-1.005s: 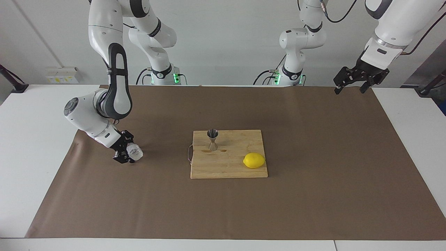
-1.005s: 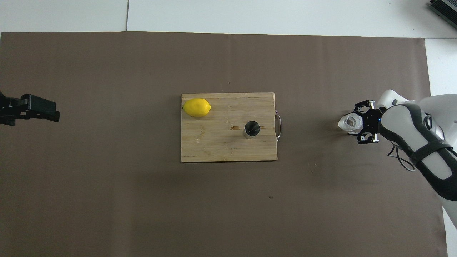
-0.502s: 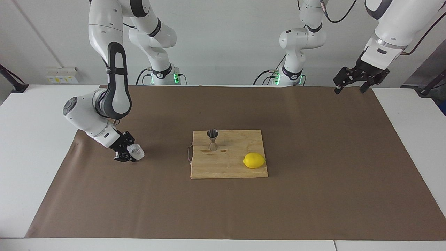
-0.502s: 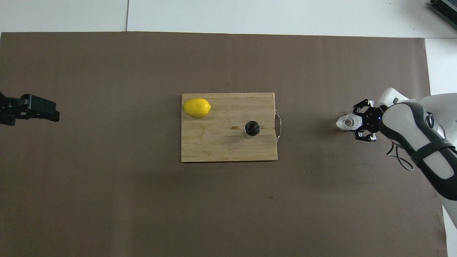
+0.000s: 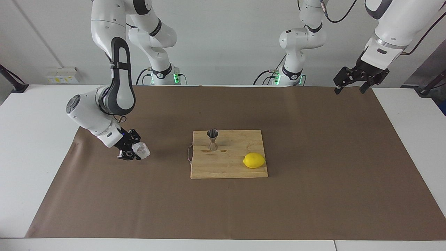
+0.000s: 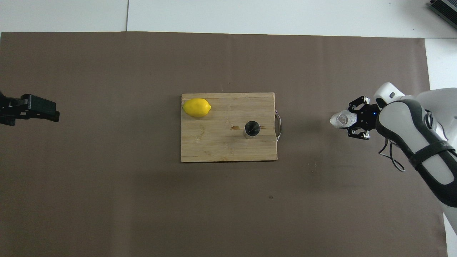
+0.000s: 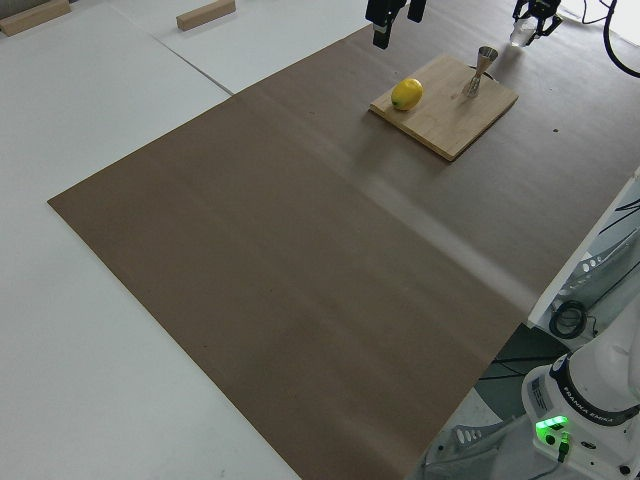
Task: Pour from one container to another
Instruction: 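Lift the clear cup with the right gripper and carry it above the metal cup, then tilt the clear cup with the right gripper over the metal cup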
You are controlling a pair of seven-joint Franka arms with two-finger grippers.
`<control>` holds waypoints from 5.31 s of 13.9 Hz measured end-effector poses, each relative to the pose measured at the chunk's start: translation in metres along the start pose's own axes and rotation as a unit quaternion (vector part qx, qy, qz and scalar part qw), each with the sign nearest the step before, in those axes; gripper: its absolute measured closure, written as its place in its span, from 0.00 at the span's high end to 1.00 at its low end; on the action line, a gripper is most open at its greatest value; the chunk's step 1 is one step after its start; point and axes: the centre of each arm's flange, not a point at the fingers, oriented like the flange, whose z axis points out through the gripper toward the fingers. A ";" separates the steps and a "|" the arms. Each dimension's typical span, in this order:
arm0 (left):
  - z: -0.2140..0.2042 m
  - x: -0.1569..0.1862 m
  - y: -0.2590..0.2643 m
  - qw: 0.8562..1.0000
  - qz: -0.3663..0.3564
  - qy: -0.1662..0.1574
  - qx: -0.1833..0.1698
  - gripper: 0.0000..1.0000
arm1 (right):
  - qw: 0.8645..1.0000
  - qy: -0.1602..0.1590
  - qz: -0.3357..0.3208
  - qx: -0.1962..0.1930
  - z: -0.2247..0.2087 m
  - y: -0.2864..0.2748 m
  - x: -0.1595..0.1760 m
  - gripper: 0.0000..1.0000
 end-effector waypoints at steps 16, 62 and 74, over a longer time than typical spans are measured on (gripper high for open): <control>0.000 0.000 0.000 1.000 0.000 0.000 0.000 1.00 | 0.981 -0.190 0.023 -0.041 -0.019 -0.052 0.286 0.50; 0.000 0.000 0.000 1.000 0.000 0.000 0.000 1.00 | 0.862 -0.411 -0.273 -0.116 0.052 -0.105 0.383 0.50; 0.000 0.000 0.000 1.000 0.000 0.000 0.000 1.00 | 0.859 -0.414 -0.276 -0.121 0.048 -0.105 0.384 0.50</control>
